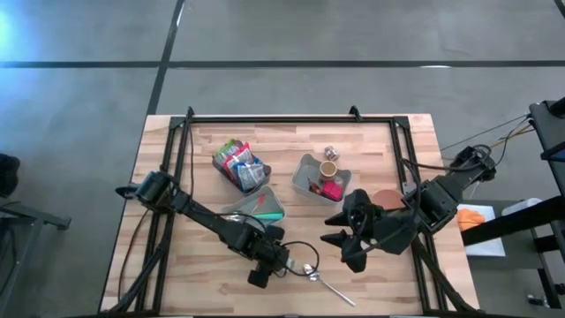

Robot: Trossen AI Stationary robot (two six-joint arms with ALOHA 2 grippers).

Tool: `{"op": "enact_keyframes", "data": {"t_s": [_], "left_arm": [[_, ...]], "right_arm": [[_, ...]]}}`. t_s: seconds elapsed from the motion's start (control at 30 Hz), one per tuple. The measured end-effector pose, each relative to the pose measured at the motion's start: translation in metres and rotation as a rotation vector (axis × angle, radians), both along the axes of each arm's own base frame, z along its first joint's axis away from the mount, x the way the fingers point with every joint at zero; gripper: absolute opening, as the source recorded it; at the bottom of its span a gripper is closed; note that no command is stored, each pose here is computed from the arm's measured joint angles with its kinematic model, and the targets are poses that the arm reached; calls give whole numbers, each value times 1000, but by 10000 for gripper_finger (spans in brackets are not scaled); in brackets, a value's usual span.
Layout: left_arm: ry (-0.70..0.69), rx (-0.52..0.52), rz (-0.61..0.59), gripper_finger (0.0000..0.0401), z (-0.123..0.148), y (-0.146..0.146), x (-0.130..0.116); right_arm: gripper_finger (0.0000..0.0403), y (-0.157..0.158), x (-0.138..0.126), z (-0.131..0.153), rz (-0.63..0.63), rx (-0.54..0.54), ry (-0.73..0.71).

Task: Pick & Place Food Item
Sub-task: Put the white seasoning bottle into the top gray bin

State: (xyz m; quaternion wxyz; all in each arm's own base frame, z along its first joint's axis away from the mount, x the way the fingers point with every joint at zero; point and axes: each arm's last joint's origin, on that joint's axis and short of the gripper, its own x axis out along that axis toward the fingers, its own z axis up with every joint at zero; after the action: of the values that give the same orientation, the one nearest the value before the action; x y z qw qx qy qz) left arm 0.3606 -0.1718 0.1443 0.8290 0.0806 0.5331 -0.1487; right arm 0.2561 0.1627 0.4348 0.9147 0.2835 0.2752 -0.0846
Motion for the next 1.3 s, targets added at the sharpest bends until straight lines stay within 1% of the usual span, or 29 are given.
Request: {"op": "enact_keyframes", "data": {"t_s": [0.23, 0.37, 0.47, 0.57, 0.7, 0.83, 0.97, 1.07, 1.2, 1.3], "left_arm": [[6, -15, 21, 185, 0, 0, 0], [31, -75, 11, 185, 3, -2, 1], [60, -138, 14, 185, 11, -3, 1], [52, -187, 5, 185, 30, -4, 2], [7, -261, -21, 185, 61, -4, 4], [-46, -408, -52, 185, 99, 0, 8], [-48, -578, -28, 185, 133, 15, 13], [-51, -673, -13, 185, 153, 29, 14], [-64, -767, -1, 185, 175, 51, 15], [-71, -808, 16, 185, 183, 67, 16]], "right_arm": [[215, 2, -1, 0, 14, -6, 0], [215, 8, -5, 0, 77, -46, 3], [215, 15, -9, 0, 137, -56, 12], [215, 21, -14, -1, 174, -68, 14], [215, 25, -19, -3, 194, -85, 33], [215, 27, -21, -3, 198, -118, 31], [215, 27, -21, -3, 232, -162, 22], [215, 28, -21, -2, 284, -232, 9], [215, 34, -17, -5, 364, -344, -7], [215, 37, -14, -6, 392, -386, -23]]}}
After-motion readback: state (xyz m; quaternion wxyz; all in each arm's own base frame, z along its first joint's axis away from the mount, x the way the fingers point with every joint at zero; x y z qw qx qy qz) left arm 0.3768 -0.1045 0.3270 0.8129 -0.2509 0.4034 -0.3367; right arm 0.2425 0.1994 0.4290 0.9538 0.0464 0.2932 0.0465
